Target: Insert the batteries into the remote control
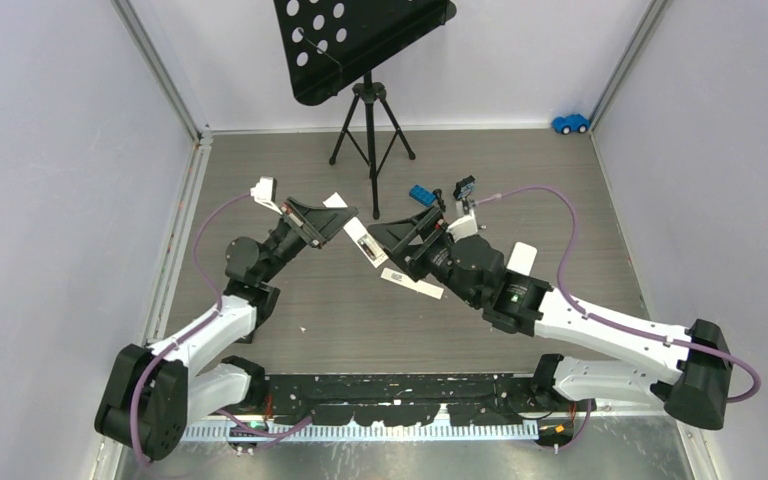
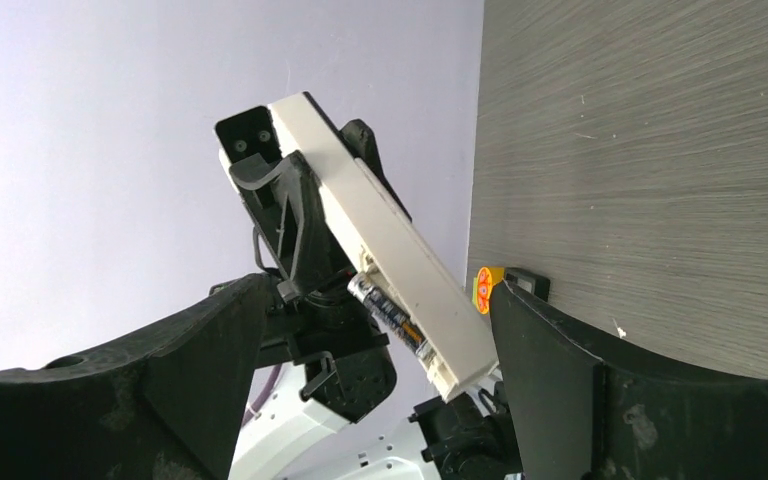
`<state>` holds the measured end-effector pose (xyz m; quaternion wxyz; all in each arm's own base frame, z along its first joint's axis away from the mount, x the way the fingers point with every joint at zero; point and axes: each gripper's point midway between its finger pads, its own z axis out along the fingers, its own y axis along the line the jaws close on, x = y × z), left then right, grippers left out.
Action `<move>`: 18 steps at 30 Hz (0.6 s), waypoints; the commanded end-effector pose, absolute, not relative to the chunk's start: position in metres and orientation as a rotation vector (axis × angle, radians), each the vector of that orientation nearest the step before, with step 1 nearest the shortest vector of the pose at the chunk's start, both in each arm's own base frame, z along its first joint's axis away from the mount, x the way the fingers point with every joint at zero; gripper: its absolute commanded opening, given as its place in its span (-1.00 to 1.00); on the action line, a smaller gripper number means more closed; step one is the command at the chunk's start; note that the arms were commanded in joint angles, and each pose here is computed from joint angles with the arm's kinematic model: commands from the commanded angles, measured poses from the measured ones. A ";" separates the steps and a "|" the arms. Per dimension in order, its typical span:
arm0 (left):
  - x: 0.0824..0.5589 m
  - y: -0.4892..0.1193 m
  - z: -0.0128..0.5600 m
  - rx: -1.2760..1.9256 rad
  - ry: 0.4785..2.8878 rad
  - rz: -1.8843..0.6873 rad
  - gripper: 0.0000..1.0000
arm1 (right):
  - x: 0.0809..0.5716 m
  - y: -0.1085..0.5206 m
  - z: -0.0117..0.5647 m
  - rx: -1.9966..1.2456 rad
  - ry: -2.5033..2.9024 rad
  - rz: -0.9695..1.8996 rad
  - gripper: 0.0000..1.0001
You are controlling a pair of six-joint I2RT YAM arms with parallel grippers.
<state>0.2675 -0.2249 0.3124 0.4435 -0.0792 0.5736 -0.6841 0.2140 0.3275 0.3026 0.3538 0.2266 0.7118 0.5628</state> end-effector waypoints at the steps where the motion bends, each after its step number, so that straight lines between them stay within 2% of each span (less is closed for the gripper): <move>1: 0.264 -0.222 0.325 -0.172 1.395 -1.673 -1.00 | 0.218 0.345 0.323 0.606 1.802 1.581 0.73; 13: 0.264 -0.226 0.317 -0.165 1.474 -1.644 -1.00 | 0.224 0.365 0.317 0.537 1.842 1.628 0.72; 16: 0.265 -0.226 0.316 -0.168 1.483 -1.644 -1.00 | 0.224 0.368 0.317 0.520 1.849 1.634 0.65; 18: 0.265 -0.227 0.315 -0.171 1.489 -1.645 -1.00 | 0.225 0.369 0.317 0.510 1.846 1.643 0.53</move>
